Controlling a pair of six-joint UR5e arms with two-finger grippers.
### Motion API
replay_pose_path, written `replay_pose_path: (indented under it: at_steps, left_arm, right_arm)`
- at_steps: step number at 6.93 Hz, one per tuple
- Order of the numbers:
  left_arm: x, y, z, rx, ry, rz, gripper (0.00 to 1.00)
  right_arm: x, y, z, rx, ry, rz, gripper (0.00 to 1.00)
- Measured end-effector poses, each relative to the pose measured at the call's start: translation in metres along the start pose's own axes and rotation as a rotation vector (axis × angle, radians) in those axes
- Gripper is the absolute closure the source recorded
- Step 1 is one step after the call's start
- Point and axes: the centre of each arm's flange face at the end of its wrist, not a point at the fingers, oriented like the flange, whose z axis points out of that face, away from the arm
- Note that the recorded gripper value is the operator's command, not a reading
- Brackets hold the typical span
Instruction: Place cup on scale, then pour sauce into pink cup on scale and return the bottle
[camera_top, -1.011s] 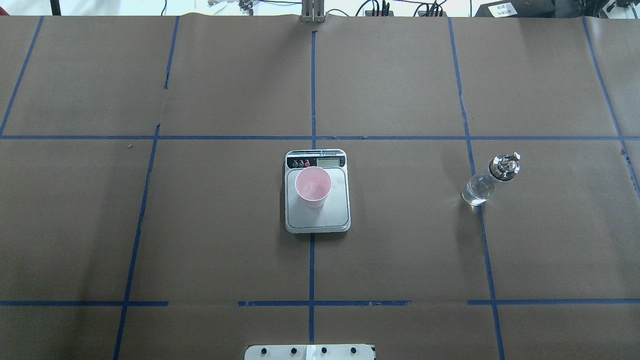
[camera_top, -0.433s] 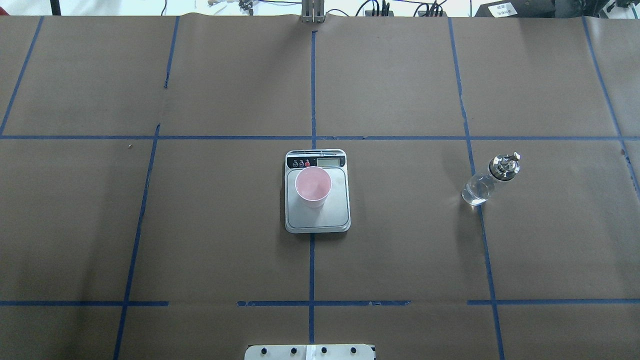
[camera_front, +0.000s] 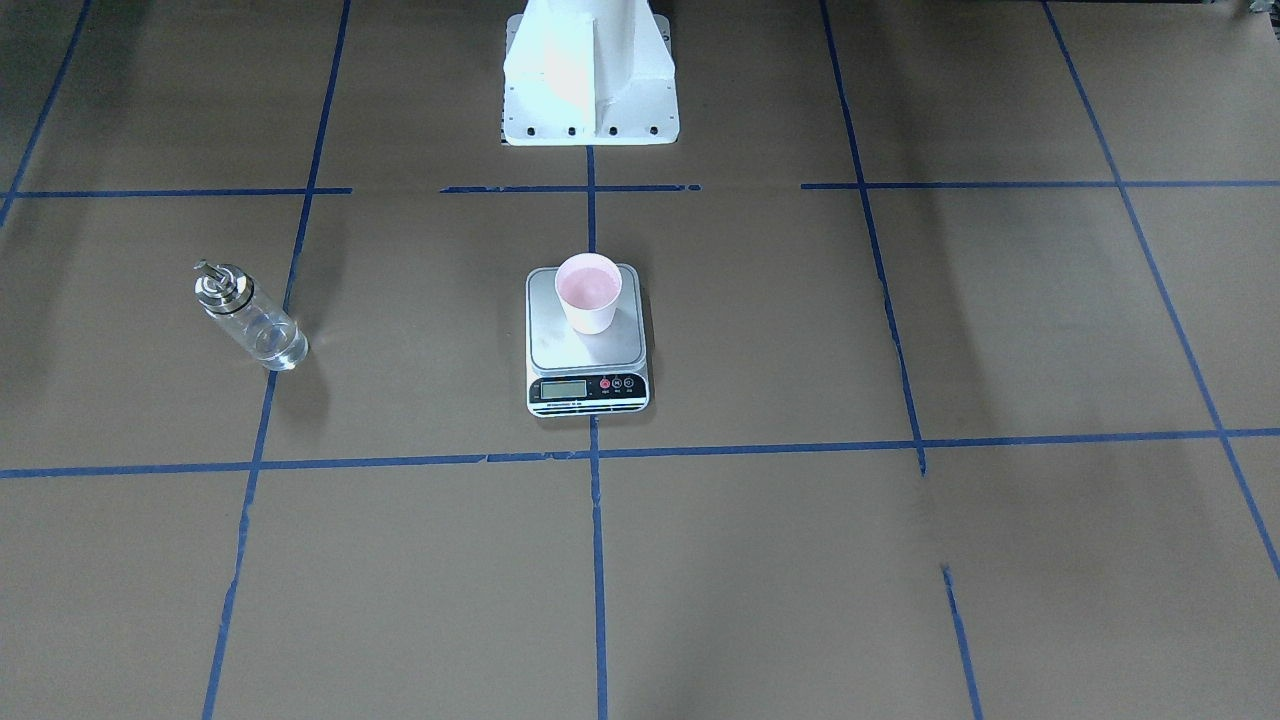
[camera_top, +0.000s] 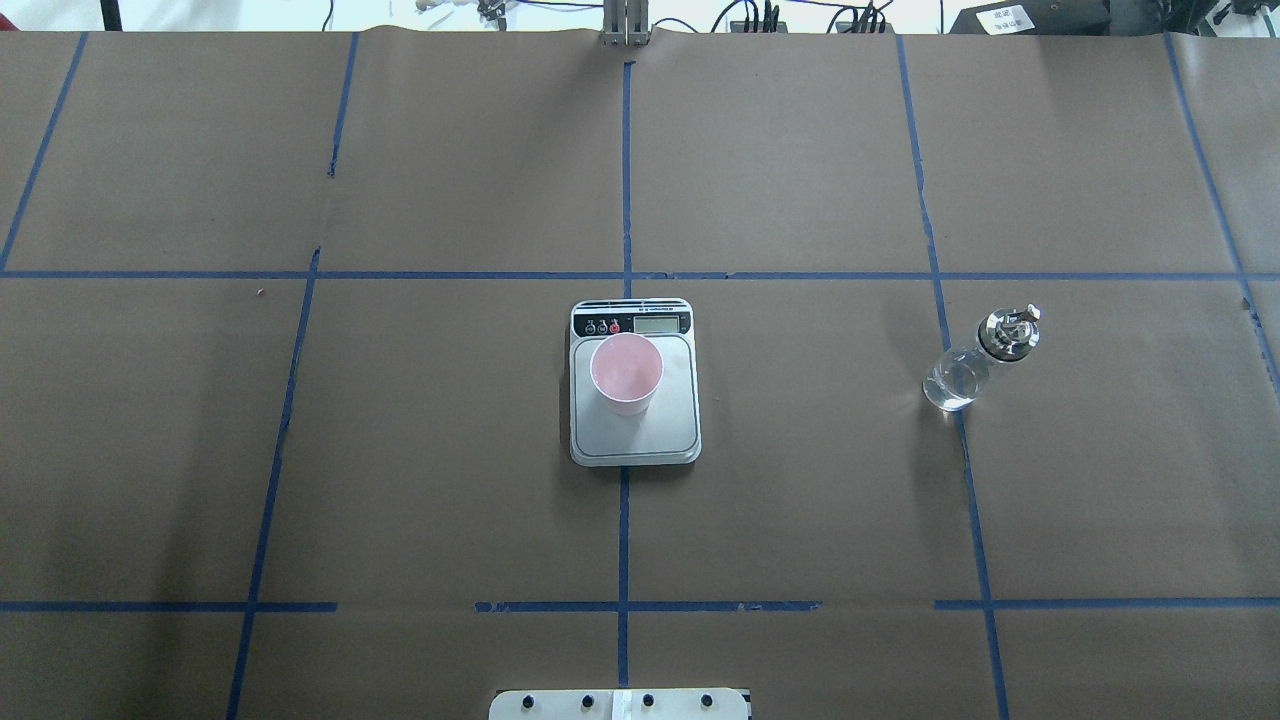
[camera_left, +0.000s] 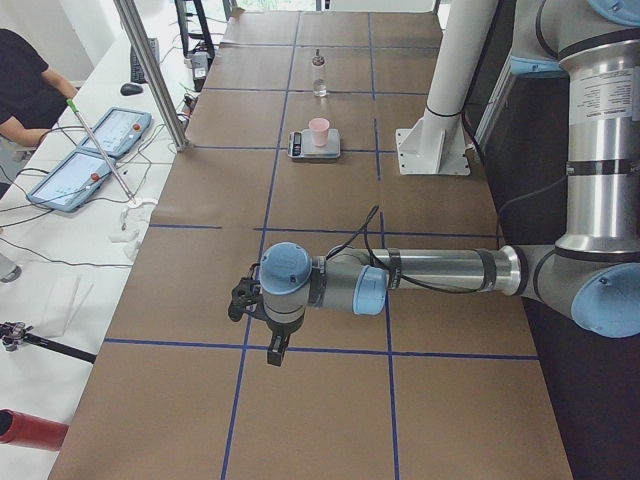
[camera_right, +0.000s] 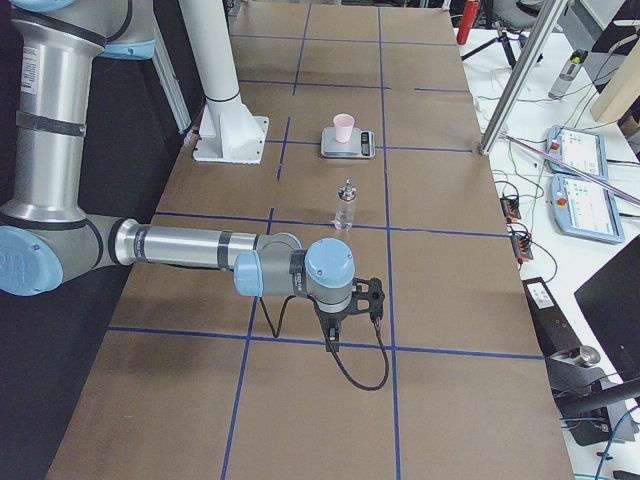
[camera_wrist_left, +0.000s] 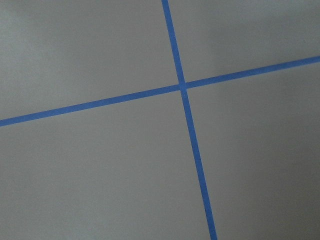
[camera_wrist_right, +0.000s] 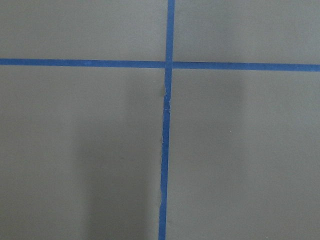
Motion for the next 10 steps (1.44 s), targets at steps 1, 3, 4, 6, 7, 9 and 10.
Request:
replay_pose_path:
  at_steps: [1,3,4,6,7,9,10]
  left_arm:
    - [0.001,-0.003,-0.002,0.008,-0.005,0.005,0.0]
    - [0.004,-0.01,-0.005,0.017,-0.011,0.011,0.0]
    - [0.004,-0.011,-0.006,0.019,-0.012,0.012,0.0]
    - [0.005,-0.012,-0.007,0.021,-0.012,0.013,0.0]
    - [0.006,-0.012,-0.007,0.022,-0.012,0.014,0.0]
    - [0.006,-0.013,-0.008,0.023,-0.012,0.014,0.0]
    - [0.006,-0.013,-0.008,0.023,-0.012,0.015,0.0]
  right_arm:
    - [-0.001,-0.001,-0.001,0.003,0.001,-0.002,0.0]
    - [-0.003,-0.004,-0.003,0.007,0.003,-0.005,0.0]
    - [-0.003,-0.004,-0.003,0.007,0.003,-0.005,0.0]
    - [-0.002,-0.003,-0.002,0.005,0.004,-0.003,0.0]
    - [-0.001,-0.002,-0.002,0.004,0.005,-0.001,0.0]
    - [-0.002,-0.003,-0.003,0.007,0.007,-0.004,0.0]
    - [-0.005,-0.004,-0.005,0.011,0.007,-0.008,0.0]
